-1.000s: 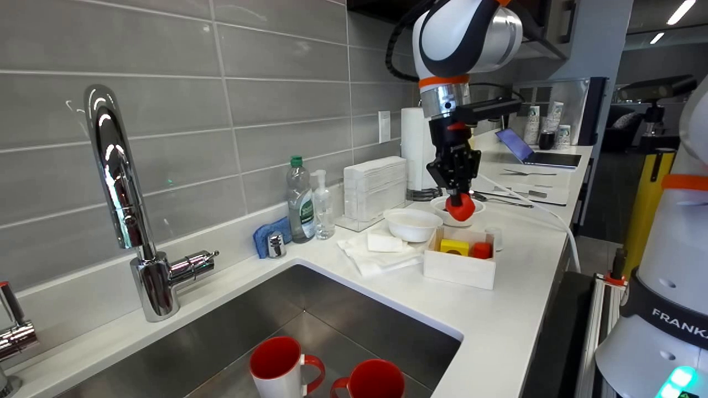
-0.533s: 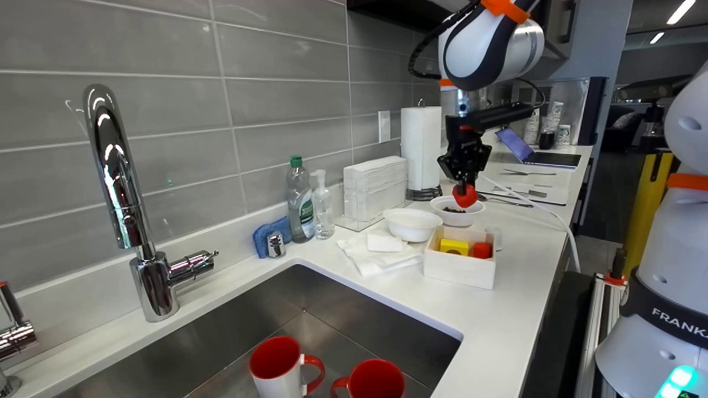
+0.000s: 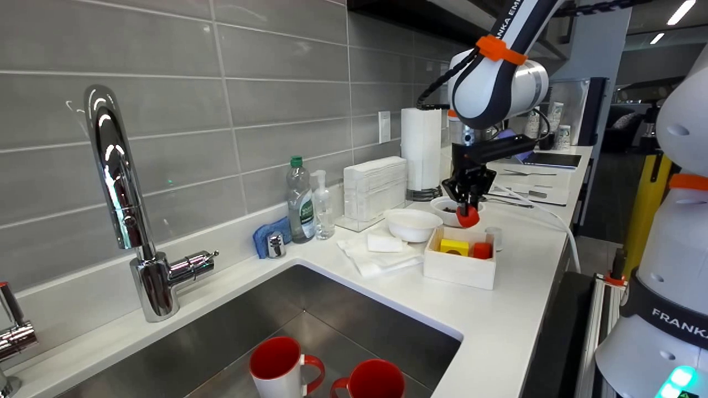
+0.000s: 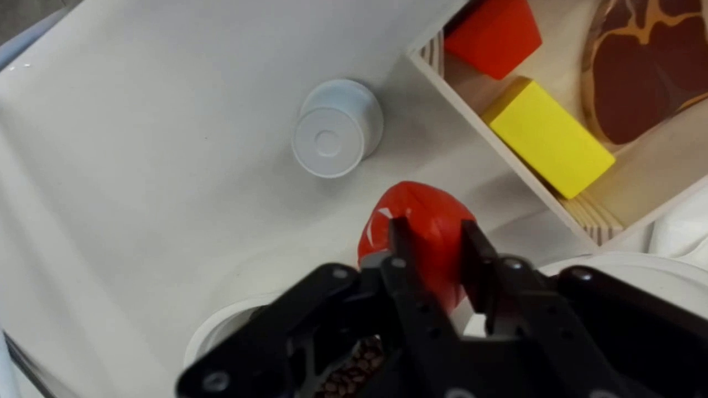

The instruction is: Remove the orange object from the white box

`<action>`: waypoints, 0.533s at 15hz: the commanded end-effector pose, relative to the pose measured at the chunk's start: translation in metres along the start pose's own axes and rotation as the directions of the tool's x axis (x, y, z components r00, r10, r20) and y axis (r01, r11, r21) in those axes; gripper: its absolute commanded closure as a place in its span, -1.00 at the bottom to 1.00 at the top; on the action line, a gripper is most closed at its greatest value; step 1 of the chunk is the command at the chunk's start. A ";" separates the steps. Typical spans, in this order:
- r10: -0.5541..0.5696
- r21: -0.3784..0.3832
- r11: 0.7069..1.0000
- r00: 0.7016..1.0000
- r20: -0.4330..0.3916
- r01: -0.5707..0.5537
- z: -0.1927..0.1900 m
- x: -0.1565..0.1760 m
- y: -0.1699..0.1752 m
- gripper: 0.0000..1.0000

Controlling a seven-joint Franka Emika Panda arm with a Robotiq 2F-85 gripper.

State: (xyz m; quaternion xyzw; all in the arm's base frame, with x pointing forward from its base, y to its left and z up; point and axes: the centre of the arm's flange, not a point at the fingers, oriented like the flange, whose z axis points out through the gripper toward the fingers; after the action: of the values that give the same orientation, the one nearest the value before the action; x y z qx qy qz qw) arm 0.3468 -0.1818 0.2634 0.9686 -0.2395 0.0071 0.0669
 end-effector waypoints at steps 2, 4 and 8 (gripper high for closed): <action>0.014 0.036 0.999 1.000 -0.027 -0.013 -0.002 0.002 -0.002 -0.13; -0.010 0.065 0.998 0.999 -0.034 0.012 -0.025 0.000 -0.012 -0.48; -0.087 0.109 0.989 0.994 -0.070 0.095 -0.071 -0.010 -0.046 -1.00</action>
State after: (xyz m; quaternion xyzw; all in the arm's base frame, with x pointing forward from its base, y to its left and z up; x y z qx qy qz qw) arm 0.3682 -0.1548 0.2902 0.9747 -0.2177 0.0377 0.0345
